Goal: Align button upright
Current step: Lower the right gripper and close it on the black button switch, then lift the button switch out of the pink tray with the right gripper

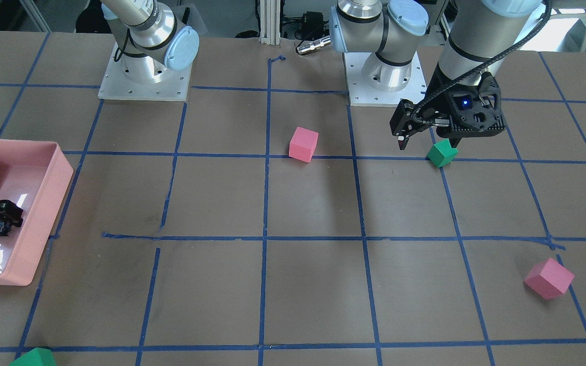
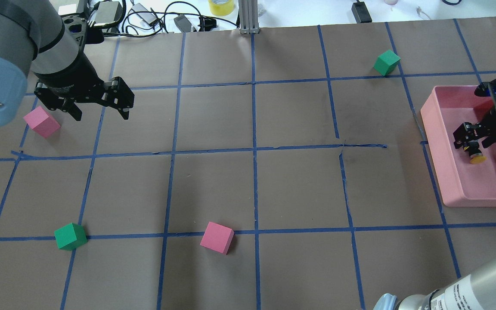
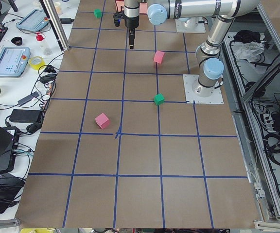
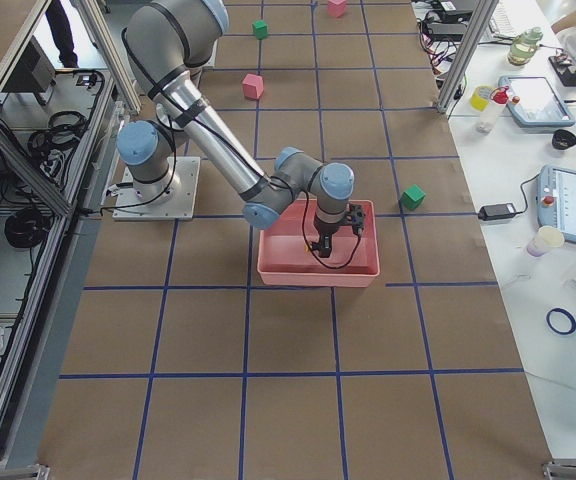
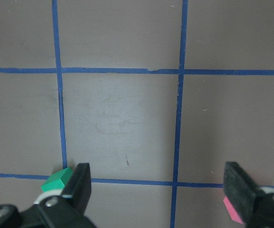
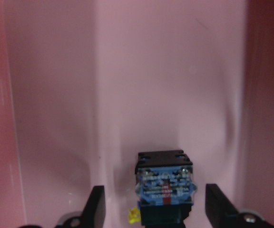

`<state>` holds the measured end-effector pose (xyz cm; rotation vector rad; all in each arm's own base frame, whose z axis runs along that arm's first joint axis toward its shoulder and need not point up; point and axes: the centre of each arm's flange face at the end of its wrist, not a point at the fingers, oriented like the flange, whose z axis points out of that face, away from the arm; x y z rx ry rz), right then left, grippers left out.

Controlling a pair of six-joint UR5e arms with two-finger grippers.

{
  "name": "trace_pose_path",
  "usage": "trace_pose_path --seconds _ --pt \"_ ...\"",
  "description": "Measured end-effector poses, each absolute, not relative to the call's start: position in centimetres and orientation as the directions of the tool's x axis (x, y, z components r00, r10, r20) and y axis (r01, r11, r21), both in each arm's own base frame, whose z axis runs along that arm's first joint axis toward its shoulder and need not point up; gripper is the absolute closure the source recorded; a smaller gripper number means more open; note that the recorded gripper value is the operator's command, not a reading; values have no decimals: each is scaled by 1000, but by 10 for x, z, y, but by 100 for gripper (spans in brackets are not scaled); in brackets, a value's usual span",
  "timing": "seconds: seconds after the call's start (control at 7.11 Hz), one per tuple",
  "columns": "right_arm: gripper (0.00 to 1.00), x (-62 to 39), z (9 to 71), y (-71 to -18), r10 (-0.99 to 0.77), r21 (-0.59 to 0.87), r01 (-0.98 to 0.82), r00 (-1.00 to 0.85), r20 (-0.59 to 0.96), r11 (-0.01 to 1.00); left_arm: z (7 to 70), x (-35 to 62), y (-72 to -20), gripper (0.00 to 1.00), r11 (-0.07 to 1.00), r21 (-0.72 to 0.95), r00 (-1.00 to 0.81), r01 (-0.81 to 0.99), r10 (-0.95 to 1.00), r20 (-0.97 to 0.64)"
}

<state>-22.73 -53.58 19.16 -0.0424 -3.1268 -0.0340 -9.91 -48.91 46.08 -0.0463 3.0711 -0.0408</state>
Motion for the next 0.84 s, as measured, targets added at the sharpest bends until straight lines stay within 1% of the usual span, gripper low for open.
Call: trace_pose_path --seconds 0.14,0.56,0.84 --pt "100 -228 193 -536 26 22 27 -1000 17 999 460 -99 -489 0 999 -28 -997 -30 -32 -69" --pt "100 -229 206 -537 29 35 29 -999 18 999 461 -98 -489 0 999 -32 -997 -32 -34 -69" --pt "100 -220 270 -549 19 37 20 -1000 11 999 462 -98 -489 0 999 -37 -997 -31 -34 -68"
